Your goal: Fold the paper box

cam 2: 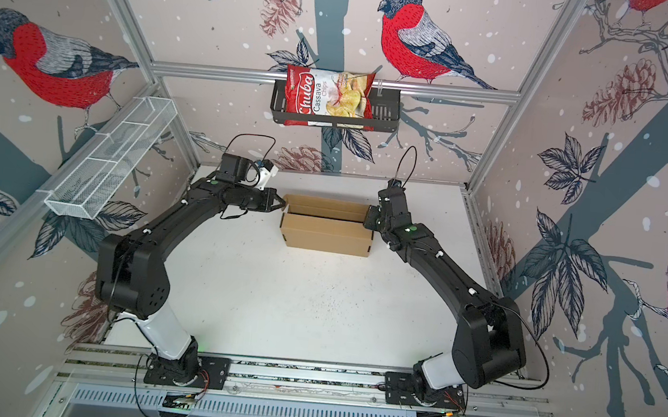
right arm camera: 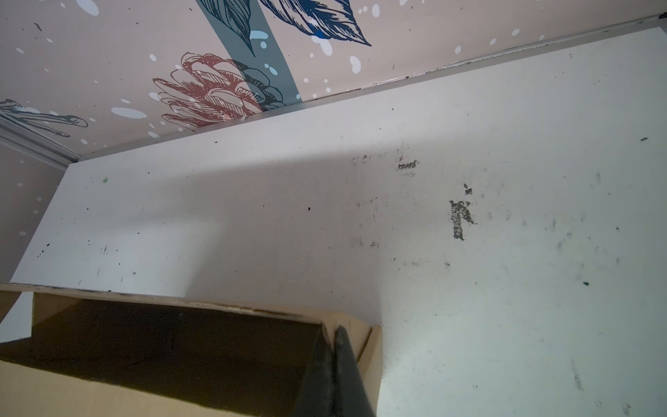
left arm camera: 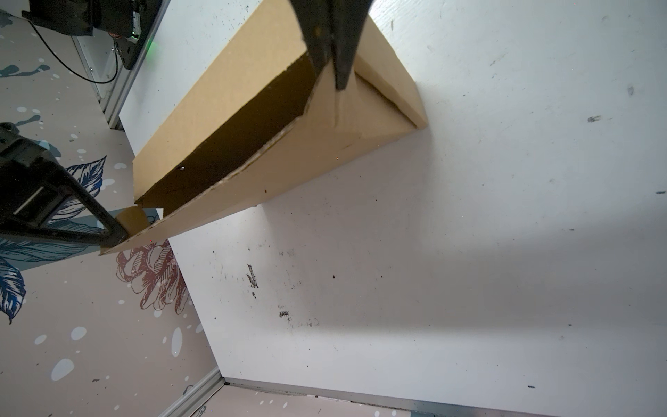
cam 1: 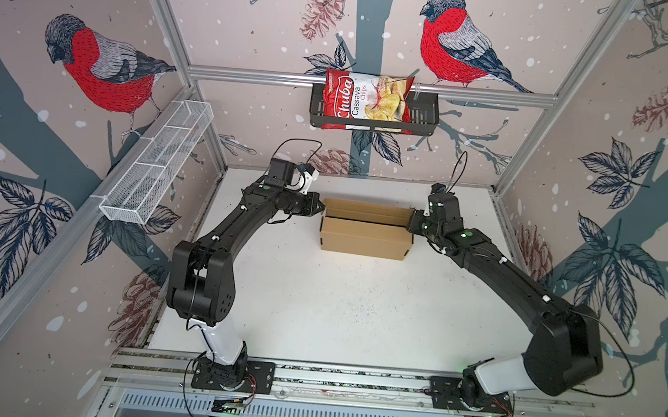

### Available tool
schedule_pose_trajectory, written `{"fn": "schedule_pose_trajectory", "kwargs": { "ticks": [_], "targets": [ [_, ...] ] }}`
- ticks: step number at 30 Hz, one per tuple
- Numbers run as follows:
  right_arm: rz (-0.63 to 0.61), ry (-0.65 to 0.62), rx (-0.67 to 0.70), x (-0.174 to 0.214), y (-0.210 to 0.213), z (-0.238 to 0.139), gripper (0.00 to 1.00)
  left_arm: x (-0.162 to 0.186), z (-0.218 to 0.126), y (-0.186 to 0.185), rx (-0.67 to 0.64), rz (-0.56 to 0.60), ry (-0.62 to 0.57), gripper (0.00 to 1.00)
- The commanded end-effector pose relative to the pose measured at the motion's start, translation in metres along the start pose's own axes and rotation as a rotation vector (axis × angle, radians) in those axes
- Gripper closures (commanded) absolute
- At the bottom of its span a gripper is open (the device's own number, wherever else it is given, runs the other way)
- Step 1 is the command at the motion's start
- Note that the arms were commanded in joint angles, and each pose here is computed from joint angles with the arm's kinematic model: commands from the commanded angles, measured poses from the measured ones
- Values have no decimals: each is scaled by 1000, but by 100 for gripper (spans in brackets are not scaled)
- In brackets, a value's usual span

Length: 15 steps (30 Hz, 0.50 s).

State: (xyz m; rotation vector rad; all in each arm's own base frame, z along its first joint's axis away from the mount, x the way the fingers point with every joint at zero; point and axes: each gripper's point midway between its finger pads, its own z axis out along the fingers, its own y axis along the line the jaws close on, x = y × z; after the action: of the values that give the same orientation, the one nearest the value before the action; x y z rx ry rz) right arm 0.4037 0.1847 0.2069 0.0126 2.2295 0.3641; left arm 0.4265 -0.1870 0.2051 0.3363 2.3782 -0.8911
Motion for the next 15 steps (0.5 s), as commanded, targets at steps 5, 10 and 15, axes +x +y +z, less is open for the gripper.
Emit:
{"fn": "schedule_pose_trajectory", "kwargs": {
  "ticks": [5,10,15],
  "targets": [
    [18,-15,-4,-5,1,1,100,-12,-1,-8,38,12,-27,100],
    [19,-14,-5,-5,2,2,100,-12,0,-8,38,11,-26,100],
    [22,-14,-1,-3,0,2,100,-7,2,-12,50,9,-22,100]
  ]
}}
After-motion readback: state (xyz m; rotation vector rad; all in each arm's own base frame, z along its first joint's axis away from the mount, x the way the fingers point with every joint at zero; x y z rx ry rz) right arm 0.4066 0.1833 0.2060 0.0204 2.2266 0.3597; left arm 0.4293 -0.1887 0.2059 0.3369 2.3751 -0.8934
